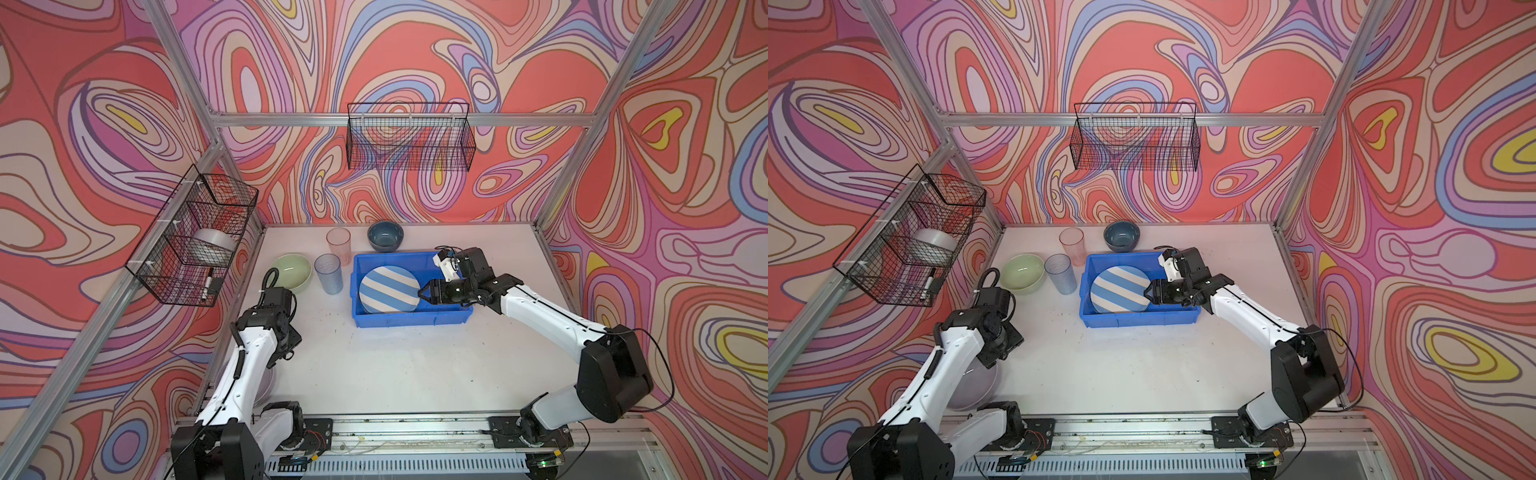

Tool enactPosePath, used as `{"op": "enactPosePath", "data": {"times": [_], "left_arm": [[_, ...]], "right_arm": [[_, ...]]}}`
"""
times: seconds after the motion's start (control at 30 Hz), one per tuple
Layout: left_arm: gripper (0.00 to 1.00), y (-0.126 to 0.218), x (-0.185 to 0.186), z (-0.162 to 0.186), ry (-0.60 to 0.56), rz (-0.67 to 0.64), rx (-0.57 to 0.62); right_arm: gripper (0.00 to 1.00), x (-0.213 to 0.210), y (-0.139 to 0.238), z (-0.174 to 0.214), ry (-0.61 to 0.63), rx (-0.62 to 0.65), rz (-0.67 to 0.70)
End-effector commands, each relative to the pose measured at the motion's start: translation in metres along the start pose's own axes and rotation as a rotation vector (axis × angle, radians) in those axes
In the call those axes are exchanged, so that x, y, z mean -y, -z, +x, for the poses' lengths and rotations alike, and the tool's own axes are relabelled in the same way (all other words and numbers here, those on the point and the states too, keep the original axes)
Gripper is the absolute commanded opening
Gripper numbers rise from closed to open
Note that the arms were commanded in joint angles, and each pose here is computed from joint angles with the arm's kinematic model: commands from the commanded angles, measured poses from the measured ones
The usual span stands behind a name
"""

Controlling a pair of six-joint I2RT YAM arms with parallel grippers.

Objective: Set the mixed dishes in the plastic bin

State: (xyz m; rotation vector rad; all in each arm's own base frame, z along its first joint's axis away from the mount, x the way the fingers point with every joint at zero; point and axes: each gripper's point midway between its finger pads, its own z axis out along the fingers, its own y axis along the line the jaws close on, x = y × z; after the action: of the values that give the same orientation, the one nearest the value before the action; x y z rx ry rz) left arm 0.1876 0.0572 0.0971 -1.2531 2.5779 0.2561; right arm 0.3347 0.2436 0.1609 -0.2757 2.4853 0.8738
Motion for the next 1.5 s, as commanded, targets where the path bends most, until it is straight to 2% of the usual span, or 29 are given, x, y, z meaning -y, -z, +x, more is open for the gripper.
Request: {"op": "enactPosePath", "data": {"times": [0.0,0.23,0.47,0.73,0.8,0.93,1.07,1.13,1.47], "left_arm": [[0.62,-0.006,-0.012,-0.009,0.067,-0.067,0.058],[0.62,-0.031,-0.017,-0.004,0.066,-0.136,0.048],[0.61,-0.048,-0.016,-0.002,0.050,-0.149,0.058],[0.38,-0.066,0.006,0.009,-0.021,-0.061,-0.020],[0.23,-0.067,0.014,0.013,-0.058,-0.032,-0.050],[0.09,-0.070,0.019,0.019,-0.081,-0.007,-0.081],[0.06,-0.071,0.021,0.022,-0.089,0.017,-0.088],[0.00,-0.069,0.025,0.023,-0.093,0.042,-0.091],[0.00,-0.047,0.067,0.038,-0.145,0.293,-0.167]], "right_arm": [[0.63,-0.006,0.006,0.000,0.007,0.003,-0.016],[0.63,-0.007,0.014,0.003,0.014,-0.028,0.002],[0.63,-0.006,0.017,0.007,-0.019,-0.041,0.015],[0.63,-0.005,0.022,0.006,-0.052,-0.032,0.029],[0.63,-0.004,0.024,0.006,-0.053,-0.029,0.040],[0.63,-0.002,0.025,0.006,-0.056,-0.026,0.052],[0.63,-0.001,0.023,0.007,-0.065,-0.029,0.054],[0.62,-0.001,0.023,0.007,-0.066,-0.029,0.054],[0.63,0.002,0.018,0.009,-0.079,-0.032,0.057]]}}
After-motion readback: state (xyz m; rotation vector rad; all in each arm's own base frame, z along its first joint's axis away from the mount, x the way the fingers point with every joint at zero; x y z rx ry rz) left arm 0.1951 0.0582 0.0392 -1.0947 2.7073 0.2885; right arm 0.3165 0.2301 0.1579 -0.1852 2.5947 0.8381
